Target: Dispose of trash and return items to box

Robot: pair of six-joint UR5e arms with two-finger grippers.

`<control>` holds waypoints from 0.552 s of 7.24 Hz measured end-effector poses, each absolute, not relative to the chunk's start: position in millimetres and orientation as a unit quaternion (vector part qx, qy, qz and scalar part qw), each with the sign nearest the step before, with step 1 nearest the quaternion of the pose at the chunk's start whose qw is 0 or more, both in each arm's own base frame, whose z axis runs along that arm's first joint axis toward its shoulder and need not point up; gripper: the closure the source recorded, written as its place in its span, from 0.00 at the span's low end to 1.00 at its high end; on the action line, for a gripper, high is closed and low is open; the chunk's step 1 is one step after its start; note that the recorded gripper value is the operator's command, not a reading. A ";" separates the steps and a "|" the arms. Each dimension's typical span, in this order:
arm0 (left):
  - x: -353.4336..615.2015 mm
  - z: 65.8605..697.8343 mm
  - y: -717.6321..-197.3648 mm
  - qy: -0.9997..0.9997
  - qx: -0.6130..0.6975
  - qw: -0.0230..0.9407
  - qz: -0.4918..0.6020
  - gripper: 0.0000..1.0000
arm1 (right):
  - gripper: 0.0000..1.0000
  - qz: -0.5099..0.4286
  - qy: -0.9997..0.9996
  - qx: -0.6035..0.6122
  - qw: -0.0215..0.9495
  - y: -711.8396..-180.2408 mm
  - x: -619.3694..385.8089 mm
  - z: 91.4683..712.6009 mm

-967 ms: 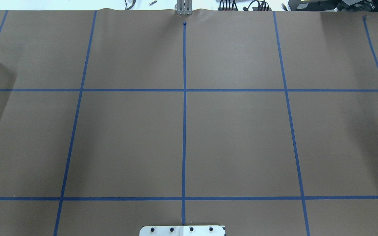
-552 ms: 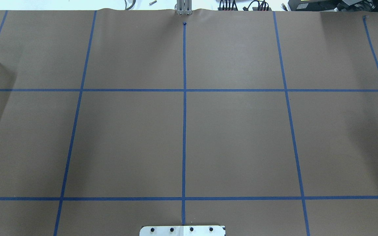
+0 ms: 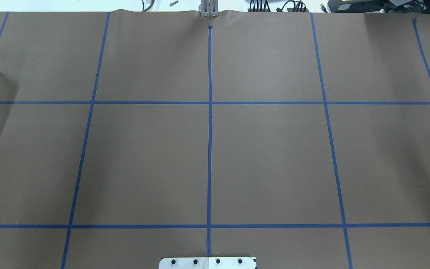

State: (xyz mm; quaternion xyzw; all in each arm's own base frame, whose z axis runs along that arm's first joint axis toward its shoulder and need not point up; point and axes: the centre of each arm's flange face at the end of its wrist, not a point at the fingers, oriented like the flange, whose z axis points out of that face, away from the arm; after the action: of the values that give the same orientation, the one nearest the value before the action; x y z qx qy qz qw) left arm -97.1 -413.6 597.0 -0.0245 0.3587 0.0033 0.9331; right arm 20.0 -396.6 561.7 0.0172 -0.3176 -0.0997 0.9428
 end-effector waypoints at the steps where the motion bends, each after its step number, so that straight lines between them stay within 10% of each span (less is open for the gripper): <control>1: -97.0 589.6 -412.1 0.358 -0.018 0.933 0.006 0.01 | 0.00 -0.101 -0.318 0.016 0.943 -395.2 20.9 557.6; 4: -95.7 569.4 -405.1 0.357 0.003 0.934 0.017 0.01 | 0.00 -0.104 -0.323 0.019 0.941 -394.0 20.7 552.4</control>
State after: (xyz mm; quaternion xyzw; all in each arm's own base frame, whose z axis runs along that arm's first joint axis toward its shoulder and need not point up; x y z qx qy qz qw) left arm -95.7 -405.1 569.4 0.0032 0.3571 0.0171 0.9339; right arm 20.7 -394.0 552.4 0.0190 -0.3226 -0.1040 0.9406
